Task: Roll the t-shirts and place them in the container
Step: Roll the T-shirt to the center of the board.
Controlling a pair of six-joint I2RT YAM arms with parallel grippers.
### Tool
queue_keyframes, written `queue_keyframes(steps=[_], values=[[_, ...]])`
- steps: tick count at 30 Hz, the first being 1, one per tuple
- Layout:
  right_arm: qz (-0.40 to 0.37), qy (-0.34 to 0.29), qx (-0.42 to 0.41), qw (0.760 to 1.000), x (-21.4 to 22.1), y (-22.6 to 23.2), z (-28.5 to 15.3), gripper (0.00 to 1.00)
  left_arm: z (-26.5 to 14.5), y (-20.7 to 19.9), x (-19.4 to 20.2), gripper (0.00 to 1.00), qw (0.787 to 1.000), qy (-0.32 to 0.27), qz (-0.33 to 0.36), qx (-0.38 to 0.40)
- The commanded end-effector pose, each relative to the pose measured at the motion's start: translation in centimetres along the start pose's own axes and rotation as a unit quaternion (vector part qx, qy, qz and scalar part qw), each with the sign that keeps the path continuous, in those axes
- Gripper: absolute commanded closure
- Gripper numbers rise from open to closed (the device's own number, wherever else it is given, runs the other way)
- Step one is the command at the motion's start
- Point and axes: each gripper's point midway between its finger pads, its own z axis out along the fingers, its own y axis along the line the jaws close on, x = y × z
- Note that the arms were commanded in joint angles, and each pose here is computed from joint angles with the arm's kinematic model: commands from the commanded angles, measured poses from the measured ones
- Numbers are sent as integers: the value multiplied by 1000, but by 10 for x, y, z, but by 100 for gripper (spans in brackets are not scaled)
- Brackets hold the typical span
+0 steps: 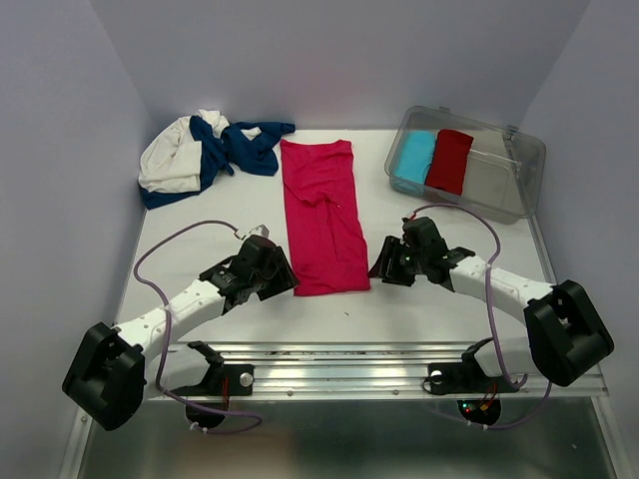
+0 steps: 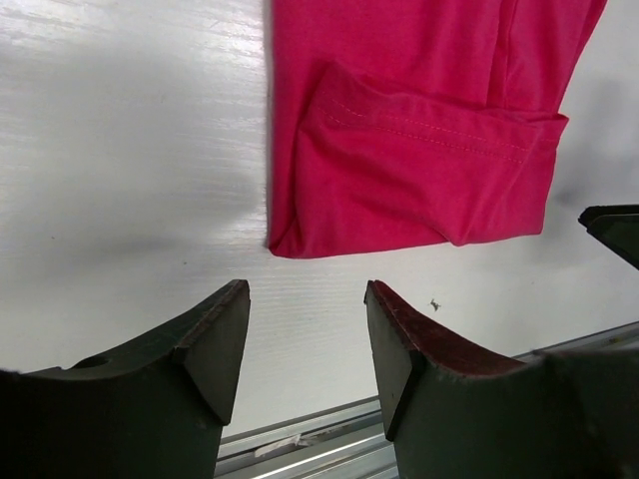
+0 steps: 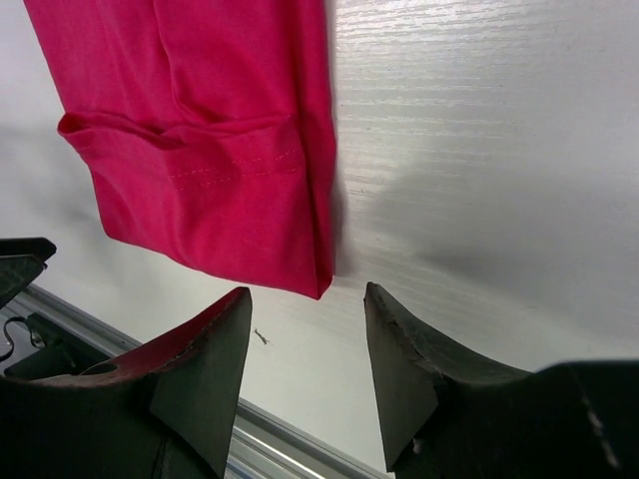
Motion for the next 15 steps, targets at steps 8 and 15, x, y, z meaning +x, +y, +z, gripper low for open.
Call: queue_keyframes(steps=[8,15], values=[[24,3,-20,999,10,-5,14,44,9,8,13,41,1000,10,-23,7],[33,14,-33,999,17,-6,23,45,24,6,24,41,999,26,-39,25]])
